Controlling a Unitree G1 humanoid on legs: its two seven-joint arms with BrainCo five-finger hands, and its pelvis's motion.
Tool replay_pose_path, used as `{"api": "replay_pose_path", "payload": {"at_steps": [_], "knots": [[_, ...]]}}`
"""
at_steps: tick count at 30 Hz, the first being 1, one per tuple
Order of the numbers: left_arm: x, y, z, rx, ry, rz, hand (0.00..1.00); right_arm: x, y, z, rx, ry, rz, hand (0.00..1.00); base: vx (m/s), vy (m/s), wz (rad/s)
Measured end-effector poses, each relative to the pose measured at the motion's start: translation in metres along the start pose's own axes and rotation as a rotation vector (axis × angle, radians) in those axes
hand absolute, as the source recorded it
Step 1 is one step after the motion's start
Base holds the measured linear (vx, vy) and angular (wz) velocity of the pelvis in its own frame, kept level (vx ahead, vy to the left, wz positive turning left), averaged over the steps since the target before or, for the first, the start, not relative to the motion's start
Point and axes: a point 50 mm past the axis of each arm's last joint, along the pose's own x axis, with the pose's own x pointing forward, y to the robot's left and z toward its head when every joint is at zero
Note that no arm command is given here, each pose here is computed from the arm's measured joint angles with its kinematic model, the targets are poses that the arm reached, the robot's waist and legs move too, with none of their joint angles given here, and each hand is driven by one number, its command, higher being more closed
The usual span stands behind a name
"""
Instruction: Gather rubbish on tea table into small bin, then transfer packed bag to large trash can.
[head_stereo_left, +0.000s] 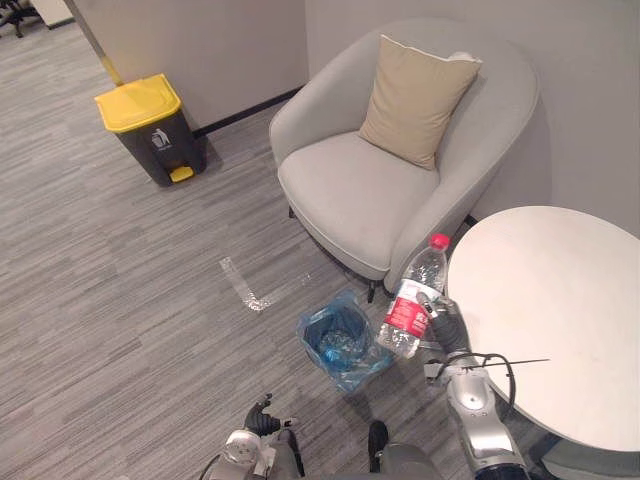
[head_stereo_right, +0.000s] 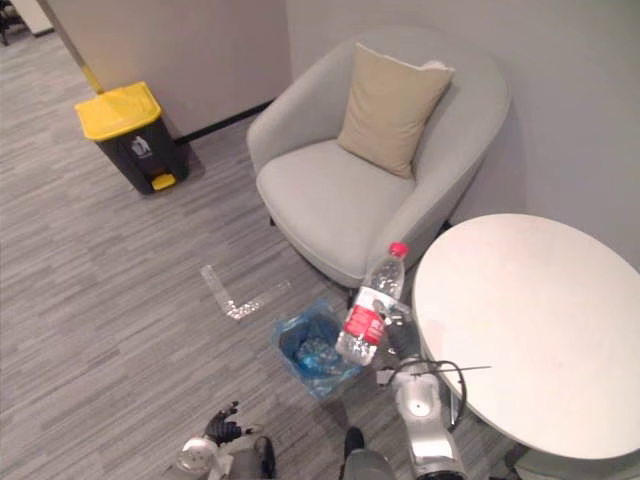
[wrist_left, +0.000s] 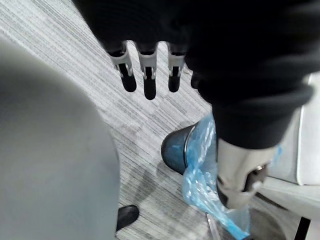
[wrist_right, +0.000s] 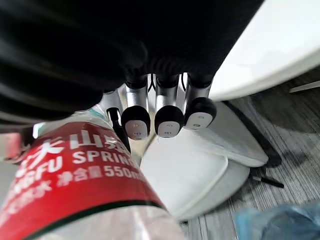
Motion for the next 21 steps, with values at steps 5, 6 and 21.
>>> {"api": "replay_pose_path", "payload": {"at_steps": [5,6,21], "knots": [[0.012,0.024,0.037,0.04,-0.097,0.059,0.0,0.047,0.013,0.026,-0.183,-0.107,0.112,1.0,-0.11,0.06,-0.16],[0.013,0.026,0.043,0.04,-0.114,0.068,0.0,0.051,0.011,0.029,-0.198,-0.116,0.112,1.0,-0.19,0.02,0.08],[-0.001,0.083,0.221,-0.242,-0.646,0.284,0.0,0.123,-0.054,0.169,-0.321,-0.482,-0.273,1.0,-0.16,-0.013,0.15]]}}
